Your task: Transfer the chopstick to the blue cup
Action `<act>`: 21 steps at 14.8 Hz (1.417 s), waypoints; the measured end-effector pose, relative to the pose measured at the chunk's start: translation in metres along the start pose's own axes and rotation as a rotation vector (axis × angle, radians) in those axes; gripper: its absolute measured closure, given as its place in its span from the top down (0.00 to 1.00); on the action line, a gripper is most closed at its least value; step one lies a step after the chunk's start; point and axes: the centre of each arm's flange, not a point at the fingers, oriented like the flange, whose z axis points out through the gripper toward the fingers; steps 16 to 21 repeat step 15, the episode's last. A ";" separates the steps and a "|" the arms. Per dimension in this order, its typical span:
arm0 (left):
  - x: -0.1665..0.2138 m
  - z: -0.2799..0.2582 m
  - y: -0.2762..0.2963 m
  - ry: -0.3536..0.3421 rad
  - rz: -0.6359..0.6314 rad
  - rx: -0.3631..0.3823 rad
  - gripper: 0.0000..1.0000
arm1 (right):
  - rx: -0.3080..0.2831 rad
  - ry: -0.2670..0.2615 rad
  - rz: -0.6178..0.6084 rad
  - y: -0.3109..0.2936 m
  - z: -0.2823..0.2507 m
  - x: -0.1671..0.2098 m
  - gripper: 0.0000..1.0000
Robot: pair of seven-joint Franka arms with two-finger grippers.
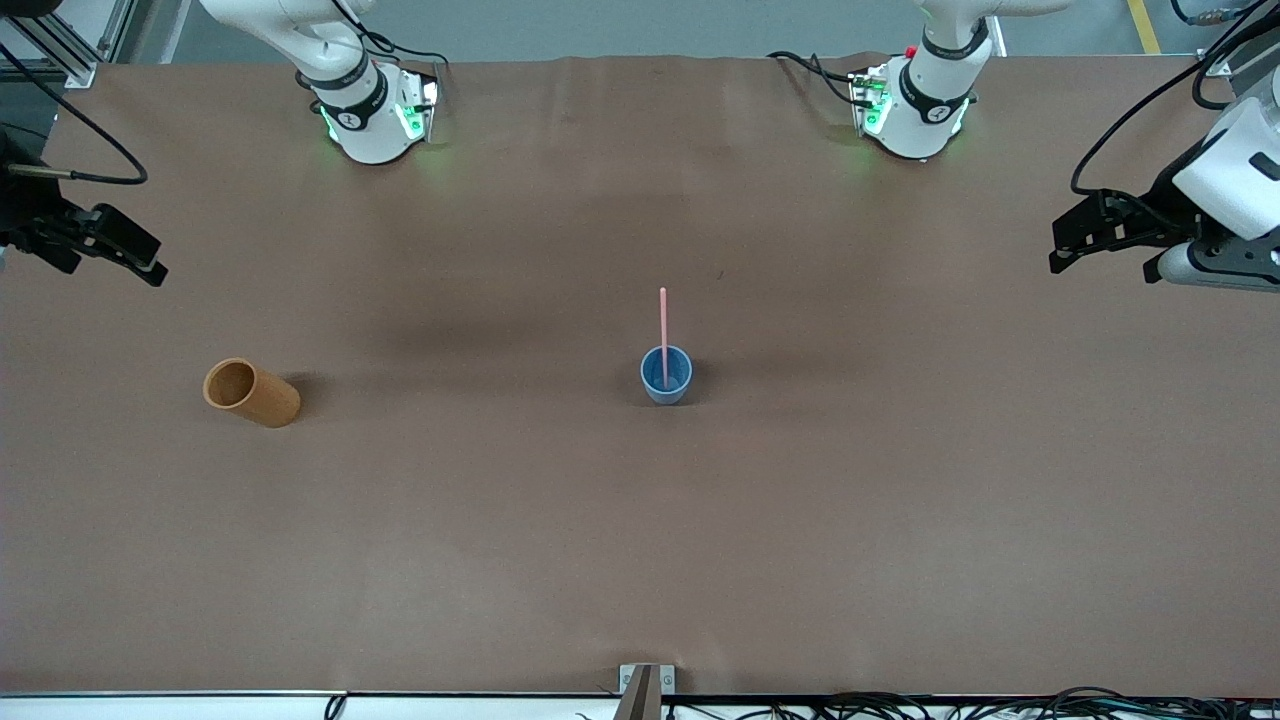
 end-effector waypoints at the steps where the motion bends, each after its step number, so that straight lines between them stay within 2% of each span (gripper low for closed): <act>1: 0.000 0.000 0.000 0.000 0.000 0.000 1.00 | 0.000 0.010 -0.013 0.005 -0.004 0.001 1.00; 5: 0.000 0.000 0.000 0.000 0.000 0.000 1.00 | -0.001 0.036 -0.114 0.014 -0.016 0.007 1.00; 9: 0.000 0.000 0.000 0.000 0.000 0.000 1.00 | -0.007 -0.039 -0.132 0.016 -0.007 0.002 1.00; 21: 0.000 0.000 0.000 0.000 0.000 0.000 1.00 | -0.006 -0.026 -0.133 0.015 -0.005 0.005 1.00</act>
